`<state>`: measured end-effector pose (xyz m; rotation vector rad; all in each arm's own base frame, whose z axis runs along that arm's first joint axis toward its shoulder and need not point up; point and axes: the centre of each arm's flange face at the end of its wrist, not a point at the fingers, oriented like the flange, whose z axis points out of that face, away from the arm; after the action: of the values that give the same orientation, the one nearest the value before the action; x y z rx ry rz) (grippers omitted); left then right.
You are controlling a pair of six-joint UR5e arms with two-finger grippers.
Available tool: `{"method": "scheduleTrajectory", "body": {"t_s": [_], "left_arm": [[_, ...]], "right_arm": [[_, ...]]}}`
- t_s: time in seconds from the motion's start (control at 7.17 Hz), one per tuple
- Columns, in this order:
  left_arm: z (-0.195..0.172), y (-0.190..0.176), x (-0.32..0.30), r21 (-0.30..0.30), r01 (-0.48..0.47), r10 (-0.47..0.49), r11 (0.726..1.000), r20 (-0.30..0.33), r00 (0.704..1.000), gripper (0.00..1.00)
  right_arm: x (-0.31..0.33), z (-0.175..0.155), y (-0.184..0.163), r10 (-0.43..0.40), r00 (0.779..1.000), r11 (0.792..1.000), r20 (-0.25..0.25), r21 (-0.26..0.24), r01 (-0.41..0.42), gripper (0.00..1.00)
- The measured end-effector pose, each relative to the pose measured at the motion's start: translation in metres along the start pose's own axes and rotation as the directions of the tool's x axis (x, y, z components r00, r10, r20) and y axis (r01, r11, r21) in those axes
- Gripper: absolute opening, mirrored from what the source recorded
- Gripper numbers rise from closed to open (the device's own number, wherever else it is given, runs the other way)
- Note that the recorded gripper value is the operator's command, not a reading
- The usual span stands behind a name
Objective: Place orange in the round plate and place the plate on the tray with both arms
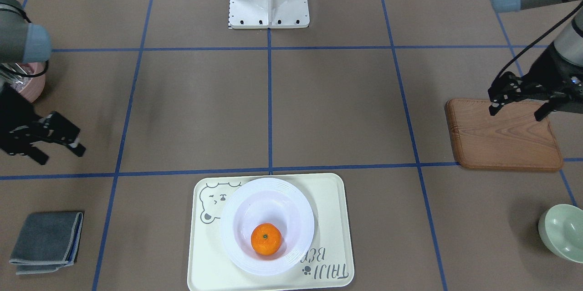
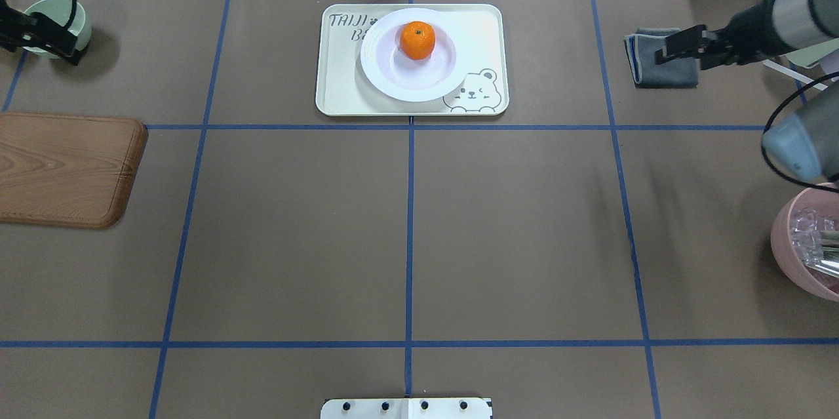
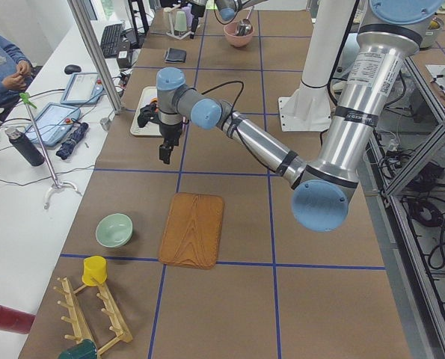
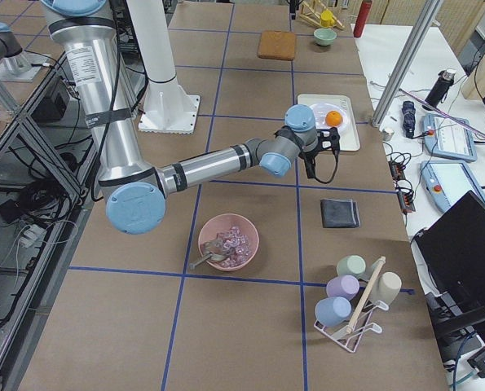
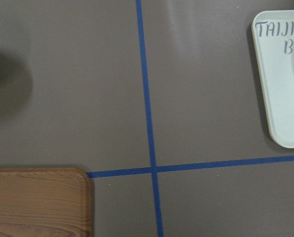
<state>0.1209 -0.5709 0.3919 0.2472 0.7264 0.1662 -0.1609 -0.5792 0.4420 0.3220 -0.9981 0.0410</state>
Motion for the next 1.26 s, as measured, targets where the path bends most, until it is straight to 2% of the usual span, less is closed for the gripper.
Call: {"method": "scheduleTrajectory", "body": {"t_s": [0.14,0.28,0.56,0.84,1.26], "left_arm": [[-0.001,0.005,-0.043,-0.016,-0.04,0.041,0.999,0.029,0.999,0.98],[-0.005,0.012,-0.087,-0.051,-0.038,0.041,0.998,0.043,0.998,0.98],[-0.023,0.026,-0.149,-0.097,0.045,-0.044,0.994,0.008,0.999,0.98],[-0.022,0.041,-0.181,-0.151,0.047,-0.054,0.987,-0.043,0.998,0.98],[-0.013,0.055,-0.19,-0.175,0.046,-0.058,0.984,-0.06,0.997,0.98]], "right_arm": [[0.055,-0.034,-0.007,-0.072,0.996,0.997,-0.044,-0.043,0.07,1.0],[0.105,-0.062,-0.005,-0.119,0.99,0.99,-0.076,-0.086,0.112,1.0],[0.161,-0.095,0.004,-0.176,0.977,0.971,-0.12,-0.183,0.152,1.0],[0.181,-0.107,0.011,-0.194,0.972,0.955,-0.129,-0.25,0.158,1.0],[0.169,-0.115,0.017,-0.168,0.977,0.946,-0.13,-0.299,0.123,1.0]]}}
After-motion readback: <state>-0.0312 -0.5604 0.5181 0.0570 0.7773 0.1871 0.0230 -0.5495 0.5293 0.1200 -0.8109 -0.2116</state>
